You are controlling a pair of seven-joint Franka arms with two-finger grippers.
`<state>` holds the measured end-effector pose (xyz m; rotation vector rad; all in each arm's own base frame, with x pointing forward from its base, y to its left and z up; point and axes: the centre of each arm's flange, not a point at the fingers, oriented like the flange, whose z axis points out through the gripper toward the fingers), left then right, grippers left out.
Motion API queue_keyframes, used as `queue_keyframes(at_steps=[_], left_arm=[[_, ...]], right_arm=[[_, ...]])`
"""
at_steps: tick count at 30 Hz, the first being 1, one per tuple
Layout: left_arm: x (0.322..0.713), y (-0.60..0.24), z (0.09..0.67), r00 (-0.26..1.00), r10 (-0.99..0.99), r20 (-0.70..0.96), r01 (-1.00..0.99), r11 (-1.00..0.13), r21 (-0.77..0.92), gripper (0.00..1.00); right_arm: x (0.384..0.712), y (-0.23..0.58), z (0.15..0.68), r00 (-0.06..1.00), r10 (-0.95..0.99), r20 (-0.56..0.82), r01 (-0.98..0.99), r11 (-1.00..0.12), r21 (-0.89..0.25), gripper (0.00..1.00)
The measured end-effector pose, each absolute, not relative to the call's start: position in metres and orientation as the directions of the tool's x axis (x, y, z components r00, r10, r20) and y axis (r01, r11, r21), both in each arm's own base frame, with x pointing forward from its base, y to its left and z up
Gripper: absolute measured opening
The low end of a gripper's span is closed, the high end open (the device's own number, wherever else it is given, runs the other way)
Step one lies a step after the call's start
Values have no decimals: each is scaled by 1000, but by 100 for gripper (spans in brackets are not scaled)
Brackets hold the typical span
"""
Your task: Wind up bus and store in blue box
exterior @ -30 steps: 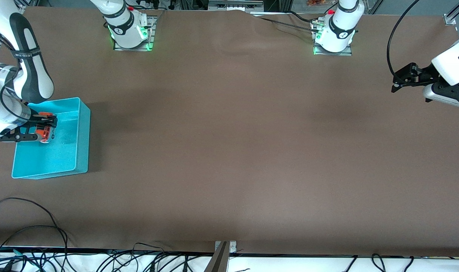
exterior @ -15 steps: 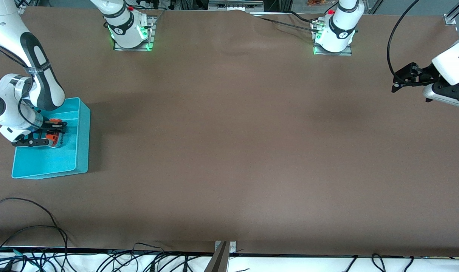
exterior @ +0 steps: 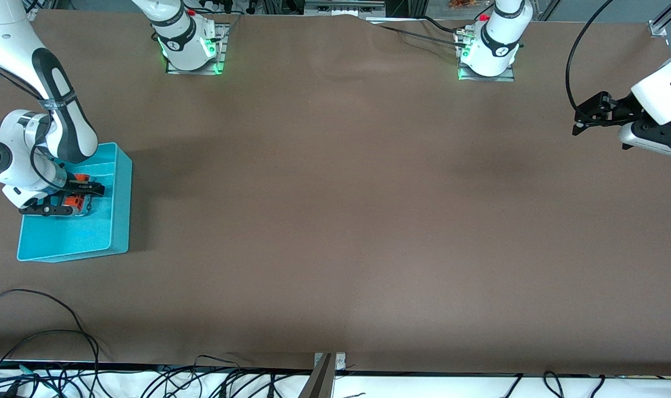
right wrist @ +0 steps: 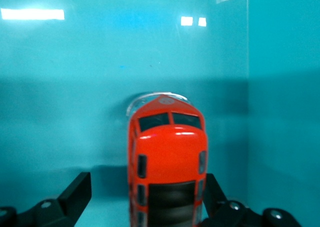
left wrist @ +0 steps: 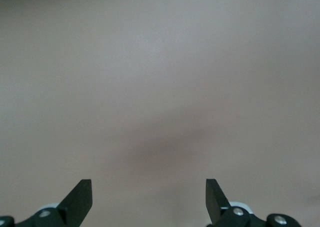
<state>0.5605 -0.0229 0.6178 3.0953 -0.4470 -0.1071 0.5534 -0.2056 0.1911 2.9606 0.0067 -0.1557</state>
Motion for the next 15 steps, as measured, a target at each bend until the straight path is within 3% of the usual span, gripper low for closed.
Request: queue_keyframes(at_steps=[15], left_arm=[[561, -23, 618, 957, -283, -66, -282, -959, 22, 100]], right_arm=[[557, -193, 291, 992, -54, -113, -32, -982, 185, 100]])
